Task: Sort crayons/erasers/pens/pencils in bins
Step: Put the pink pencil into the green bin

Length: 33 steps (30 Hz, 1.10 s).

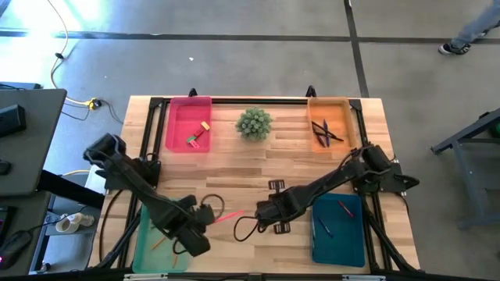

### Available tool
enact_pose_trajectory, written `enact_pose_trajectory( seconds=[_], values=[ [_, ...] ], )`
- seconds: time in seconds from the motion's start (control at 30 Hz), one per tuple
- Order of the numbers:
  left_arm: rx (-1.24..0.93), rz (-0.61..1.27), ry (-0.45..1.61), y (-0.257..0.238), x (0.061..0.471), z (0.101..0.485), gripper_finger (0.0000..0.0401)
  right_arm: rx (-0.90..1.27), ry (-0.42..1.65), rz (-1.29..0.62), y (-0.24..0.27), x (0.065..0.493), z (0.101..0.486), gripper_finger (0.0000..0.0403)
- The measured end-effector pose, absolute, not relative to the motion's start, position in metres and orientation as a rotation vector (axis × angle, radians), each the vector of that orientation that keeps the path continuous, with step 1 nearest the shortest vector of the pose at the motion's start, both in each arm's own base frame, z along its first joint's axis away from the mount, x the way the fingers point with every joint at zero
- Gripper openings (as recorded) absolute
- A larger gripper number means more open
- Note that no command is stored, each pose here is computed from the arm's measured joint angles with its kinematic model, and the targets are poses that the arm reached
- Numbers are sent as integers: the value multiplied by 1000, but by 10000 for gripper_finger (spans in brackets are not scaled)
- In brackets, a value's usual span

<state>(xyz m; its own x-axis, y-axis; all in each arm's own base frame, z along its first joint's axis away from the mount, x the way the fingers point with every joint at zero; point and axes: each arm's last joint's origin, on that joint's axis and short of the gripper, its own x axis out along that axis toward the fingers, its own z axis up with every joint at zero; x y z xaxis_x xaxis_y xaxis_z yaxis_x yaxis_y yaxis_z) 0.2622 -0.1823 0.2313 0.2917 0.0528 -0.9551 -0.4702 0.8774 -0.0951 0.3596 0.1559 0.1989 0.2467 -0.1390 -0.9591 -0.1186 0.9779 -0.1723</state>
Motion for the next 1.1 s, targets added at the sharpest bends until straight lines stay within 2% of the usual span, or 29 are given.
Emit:
enact_pose_trajectory(
  seconds=[0.37,0.7,0.93,1.1],
  values=[
    [-545,501,1280,-186,180,282,3,-127,1198,-94,126,362,237,83],
    [-555,541,1392,-216,106,288,3,51,1142,-231,97,375,240,83],
    [-591,559,1344,-230,78,286,4,181,1101,-333,74,383,241,83],
    [-592,565,1300,-230,75,286,32,243,1093,-385,62,385,241,83]
  ],
)
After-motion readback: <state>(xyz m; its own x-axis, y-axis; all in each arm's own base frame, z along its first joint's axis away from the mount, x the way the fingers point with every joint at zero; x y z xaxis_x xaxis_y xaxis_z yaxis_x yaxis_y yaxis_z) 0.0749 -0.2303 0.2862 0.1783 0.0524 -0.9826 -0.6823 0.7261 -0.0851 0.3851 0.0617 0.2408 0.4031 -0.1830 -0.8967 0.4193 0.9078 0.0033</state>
